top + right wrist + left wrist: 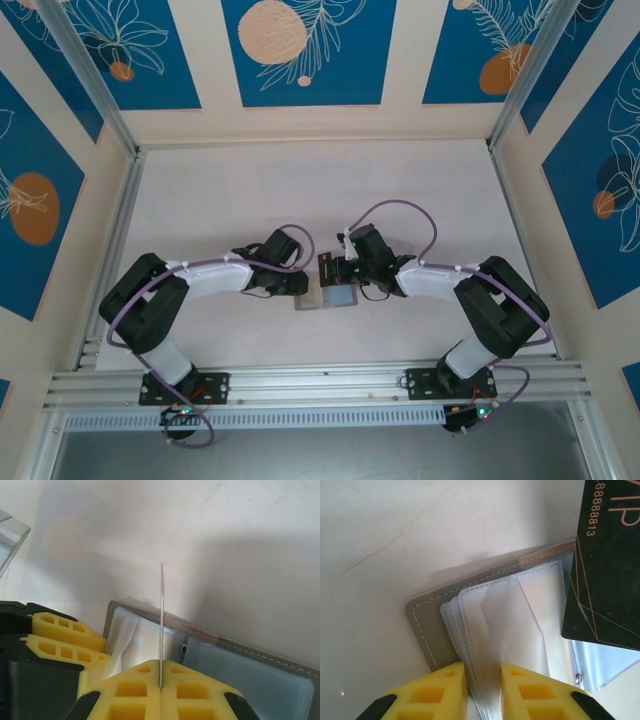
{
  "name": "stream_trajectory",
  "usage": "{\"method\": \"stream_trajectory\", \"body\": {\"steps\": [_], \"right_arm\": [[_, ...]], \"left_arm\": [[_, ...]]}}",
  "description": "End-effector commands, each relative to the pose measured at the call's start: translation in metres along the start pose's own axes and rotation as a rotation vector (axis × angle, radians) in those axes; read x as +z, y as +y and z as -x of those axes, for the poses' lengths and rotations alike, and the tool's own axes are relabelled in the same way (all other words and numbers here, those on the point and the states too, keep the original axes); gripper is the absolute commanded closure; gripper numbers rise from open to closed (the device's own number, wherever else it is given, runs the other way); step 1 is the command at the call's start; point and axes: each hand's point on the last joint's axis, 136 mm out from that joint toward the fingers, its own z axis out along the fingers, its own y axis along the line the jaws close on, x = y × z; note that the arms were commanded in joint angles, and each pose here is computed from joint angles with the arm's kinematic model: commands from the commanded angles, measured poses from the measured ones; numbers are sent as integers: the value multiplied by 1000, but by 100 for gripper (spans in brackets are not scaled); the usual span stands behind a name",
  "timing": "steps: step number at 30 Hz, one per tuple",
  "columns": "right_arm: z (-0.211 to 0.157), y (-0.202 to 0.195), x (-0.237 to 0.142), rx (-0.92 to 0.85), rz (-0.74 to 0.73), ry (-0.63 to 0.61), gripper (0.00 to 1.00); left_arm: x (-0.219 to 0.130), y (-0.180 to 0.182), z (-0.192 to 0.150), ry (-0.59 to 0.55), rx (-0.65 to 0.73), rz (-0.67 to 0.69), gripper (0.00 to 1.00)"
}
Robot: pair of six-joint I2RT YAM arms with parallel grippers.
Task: Put the credit cards into the card holder
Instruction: Insert the credit card into the card slot.
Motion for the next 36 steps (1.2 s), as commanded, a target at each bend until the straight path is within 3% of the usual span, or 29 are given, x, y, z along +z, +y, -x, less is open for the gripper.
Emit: {"method": "stream_trajectory", "body": {"steps": [1,36], "right_arm": [[-10,-5,4,7,-19,19,100],[-49,-10,0,235,103,60,100]], "left_arm": [[12,34,-44,153,-11,130,79],[16,35,-46,168,-16,135,80]]}}
